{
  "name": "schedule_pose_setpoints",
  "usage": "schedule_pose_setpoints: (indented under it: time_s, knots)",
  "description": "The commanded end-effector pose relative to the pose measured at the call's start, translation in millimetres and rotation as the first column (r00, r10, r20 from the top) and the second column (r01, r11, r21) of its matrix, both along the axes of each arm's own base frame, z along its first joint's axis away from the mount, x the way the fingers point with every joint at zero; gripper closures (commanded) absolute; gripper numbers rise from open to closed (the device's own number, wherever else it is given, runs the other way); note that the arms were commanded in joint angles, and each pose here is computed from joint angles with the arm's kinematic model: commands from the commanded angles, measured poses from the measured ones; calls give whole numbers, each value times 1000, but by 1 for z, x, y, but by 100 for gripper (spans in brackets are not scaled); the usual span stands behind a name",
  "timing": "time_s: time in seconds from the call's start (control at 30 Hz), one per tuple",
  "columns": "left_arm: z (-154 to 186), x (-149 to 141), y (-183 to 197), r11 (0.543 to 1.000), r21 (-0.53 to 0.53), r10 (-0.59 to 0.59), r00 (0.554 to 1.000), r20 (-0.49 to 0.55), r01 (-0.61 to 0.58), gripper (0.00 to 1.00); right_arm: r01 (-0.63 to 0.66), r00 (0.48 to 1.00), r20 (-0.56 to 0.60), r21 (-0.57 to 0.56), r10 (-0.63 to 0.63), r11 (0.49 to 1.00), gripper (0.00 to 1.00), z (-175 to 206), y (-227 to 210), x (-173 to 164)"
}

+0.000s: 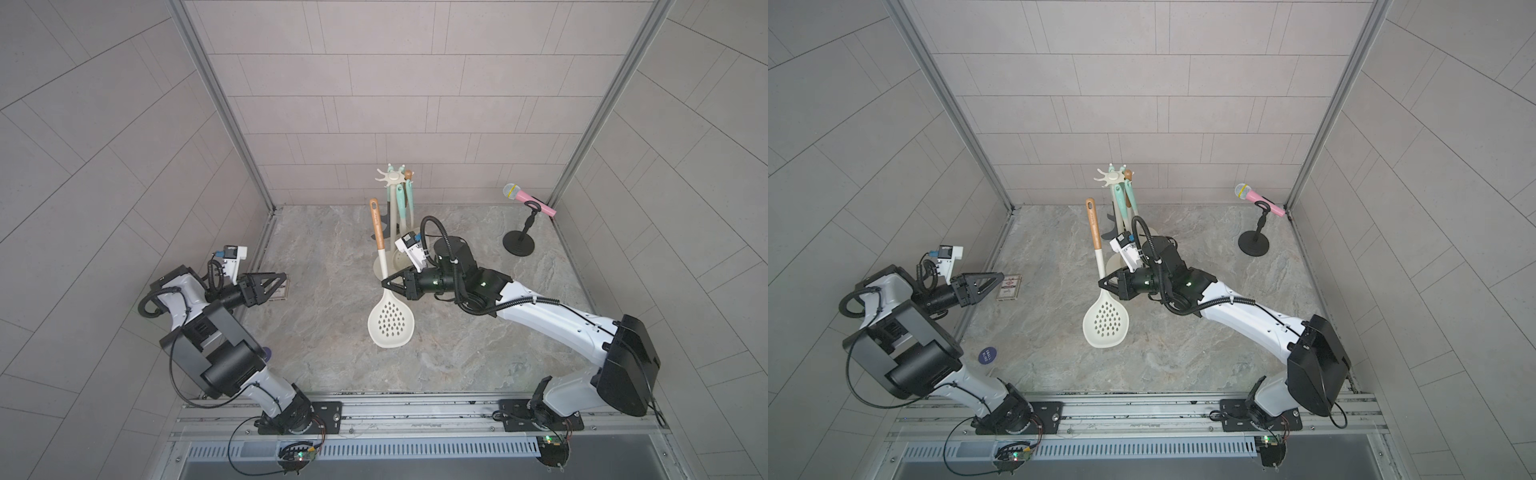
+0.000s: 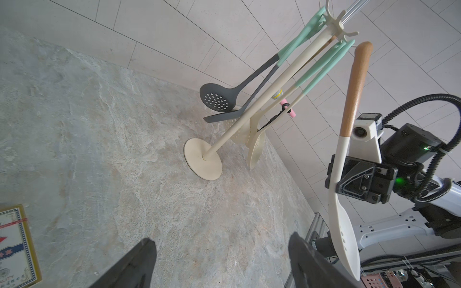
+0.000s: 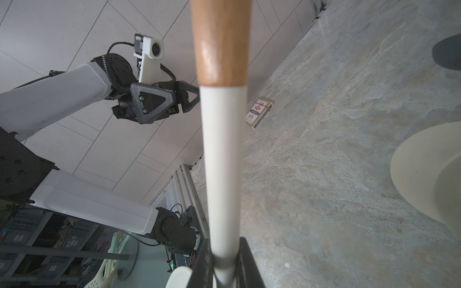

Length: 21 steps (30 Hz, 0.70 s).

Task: Hang the skimmer on the kitchen utensil rack
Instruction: Hang the skimmer on the rack.

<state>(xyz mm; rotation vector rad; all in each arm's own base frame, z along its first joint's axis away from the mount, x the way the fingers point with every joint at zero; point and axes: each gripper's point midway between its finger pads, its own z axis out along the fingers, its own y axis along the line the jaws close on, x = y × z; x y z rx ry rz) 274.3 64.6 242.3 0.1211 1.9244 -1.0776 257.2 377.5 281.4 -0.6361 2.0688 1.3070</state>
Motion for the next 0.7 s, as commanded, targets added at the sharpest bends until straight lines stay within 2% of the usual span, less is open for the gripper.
schedule_pose_setpoints:
  time_s: [0.0, 0.37, 0.4, 0.5, 0.53, 0.6, 0.67]
  knots:
    - [16, -9, -9, 995, -94, 15, 999, -40, -19, 11, 10, 992, 124, 27, -13, 1000, 100, 44, -5, -5]
    - [22, -14, -14, 999, -43, 4, 1000, -24, -5, 10, 47, 987, 152, 26, -50, 999, 100, 54, -14, -3]
    - [22, -15, -14, 999, -32, 2, 1000, -27, -3, 7, 47, 987, 150, 25, -50, 999, 100, 53, -14, -3]
    - [12, -15, -13, 999, 33, 11, 997, -70, -8, 4, 46, 988, 149, 27, -50, 999, 100, 54, -14, -4]
    - [3, -12, -9, 995, 98, 37, 995, -95, -27, 3, 47, 988, 148, 27, -50, 999, 100, 54, -15, -4]
    - [-18, -2, 8, 948, 292, 173, 974, -143, -126, 2, 45, 987, 151, 29, -49, 999, 100, 56, -16, -5]
    - [-15, 5, 16, 847, 476, 286, 957, -34, -237, 0, 47, 986, 158, 32, -52, 998, 100, 58, -18, -5]
